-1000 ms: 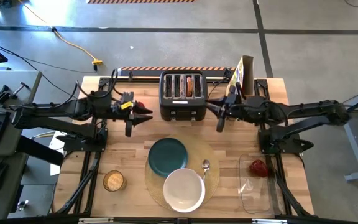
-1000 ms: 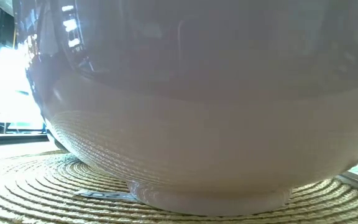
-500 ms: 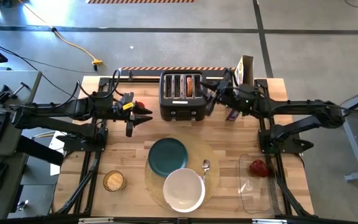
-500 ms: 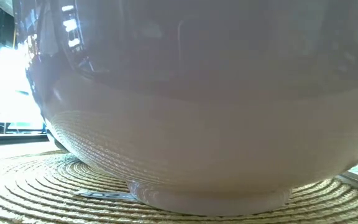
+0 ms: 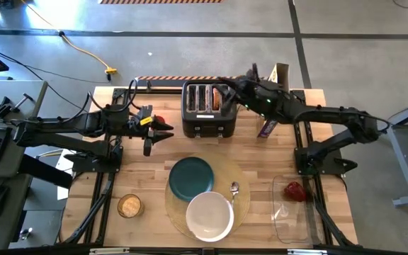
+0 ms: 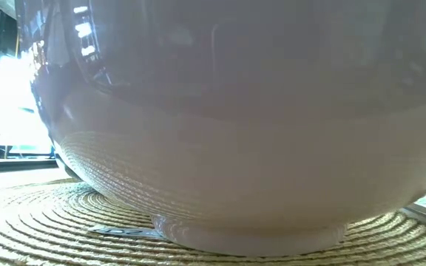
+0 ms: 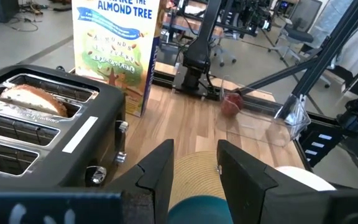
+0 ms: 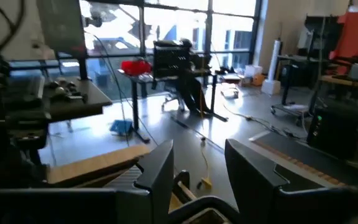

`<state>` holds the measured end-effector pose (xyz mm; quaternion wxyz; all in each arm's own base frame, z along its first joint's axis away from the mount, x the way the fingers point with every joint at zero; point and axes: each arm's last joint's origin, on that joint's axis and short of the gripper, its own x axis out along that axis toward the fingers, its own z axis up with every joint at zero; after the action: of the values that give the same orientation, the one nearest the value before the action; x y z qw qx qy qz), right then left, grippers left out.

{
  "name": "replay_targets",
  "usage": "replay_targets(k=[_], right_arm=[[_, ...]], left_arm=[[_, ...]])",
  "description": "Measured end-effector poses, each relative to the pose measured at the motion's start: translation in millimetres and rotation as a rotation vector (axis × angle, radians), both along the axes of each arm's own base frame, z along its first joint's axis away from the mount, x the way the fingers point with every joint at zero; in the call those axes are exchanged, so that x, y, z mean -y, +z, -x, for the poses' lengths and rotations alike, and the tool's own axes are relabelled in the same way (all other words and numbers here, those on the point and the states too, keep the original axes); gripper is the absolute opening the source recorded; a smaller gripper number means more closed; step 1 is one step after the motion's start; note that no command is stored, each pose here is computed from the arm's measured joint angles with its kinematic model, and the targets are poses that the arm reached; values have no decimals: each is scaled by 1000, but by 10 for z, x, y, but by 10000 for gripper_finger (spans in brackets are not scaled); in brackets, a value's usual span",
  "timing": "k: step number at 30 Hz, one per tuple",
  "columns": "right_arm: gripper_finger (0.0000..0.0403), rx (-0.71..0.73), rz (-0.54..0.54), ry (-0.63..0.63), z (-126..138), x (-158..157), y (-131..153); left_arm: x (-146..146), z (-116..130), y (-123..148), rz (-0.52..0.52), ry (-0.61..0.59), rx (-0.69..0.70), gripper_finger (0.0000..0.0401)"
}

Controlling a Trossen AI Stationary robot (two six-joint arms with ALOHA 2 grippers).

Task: Arrange a breakfast setting
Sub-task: Put the bagel on the green plate

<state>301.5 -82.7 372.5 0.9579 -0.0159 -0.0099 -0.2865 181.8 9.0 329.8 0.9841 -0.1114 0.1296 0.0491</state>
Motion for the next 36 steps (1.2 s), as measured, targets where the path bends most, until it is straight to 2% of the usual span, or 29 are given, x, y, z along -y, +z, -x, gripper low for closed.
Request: replay_targets(k=[5, 14, 26, 36], right_arm=[[135, -58, -73, -119, -193, 187, 62], [135, -125, -245, -299, -415, 543, -119], [135, -202, -394, -387, -551, 781, -538], [135, -282, -493, -420, -610, 826, -821]], left_arm=[[-5, 5, -16, -4, 19, -18, 113], [-6, 5, -31, -6, 21, -27, 113], [-6, 10, -47, -12, 19, -42, 113], [-5, 10, -51, -13, 18, -46, 112]])
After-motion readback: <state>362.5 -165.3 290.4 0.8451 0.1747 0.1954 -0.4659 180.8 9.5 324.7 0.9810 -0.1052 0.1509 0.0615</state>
